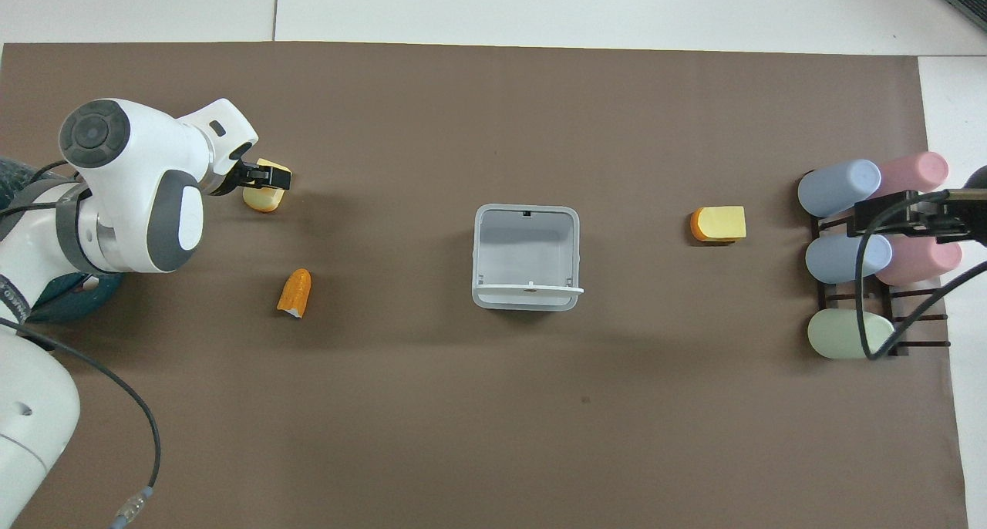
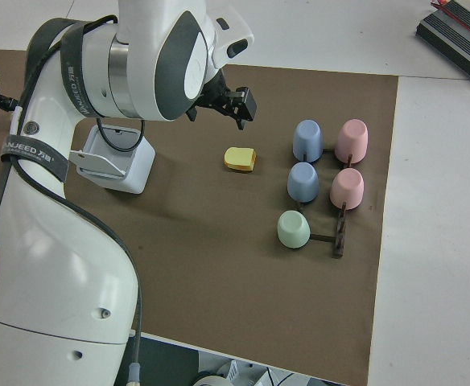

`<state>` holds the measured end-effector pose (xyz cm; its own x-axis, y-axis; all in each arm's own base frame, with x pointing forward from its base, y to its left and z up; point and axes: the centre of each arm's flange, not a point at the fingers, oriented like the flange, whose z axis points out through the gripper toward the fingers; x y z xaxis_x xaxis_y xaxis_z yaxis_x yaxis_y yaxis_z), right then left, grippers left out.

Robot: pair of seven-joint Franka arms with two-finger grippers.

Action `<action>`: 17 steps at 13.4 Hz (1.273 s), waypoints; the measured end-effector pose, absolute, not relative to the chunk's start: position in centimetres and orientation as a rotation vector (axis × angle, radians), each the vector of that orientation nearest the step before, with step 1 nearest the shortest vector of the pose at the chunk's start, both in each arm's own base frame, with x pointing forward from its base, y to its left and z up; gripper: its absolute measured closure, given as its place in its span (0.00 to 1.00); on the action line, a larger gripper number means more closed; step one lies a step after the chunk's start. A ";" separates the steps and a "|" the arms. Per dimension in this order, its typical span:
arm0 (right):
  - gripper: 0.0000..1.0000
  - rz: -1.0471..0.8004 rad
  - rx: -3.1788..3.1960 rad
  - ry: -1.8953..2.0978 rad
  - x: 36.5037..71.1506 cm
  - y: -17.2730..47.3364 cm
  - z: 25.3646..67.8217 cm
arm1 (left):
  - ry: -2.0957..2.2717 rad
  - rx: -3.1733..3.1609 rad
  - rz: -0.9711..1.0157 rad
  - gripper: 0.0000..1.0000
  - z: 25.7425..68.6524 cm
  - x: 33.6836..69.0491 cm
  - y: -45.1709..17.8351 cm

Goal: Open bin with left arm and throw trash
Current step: 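Grasp the yellow cube with the left gripper and lift it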

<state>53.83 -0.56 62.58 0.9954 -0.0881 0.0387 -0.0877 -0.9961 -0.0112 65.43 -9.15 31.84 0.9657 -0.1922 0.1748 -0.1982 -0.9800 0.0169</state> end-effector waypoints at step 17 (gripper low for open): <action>0.00 -0.061 -3.128 0.137 53.8 -0.5 62.6 | -0.301 3.077 0.314 0.90 32.7 66.0 -9.1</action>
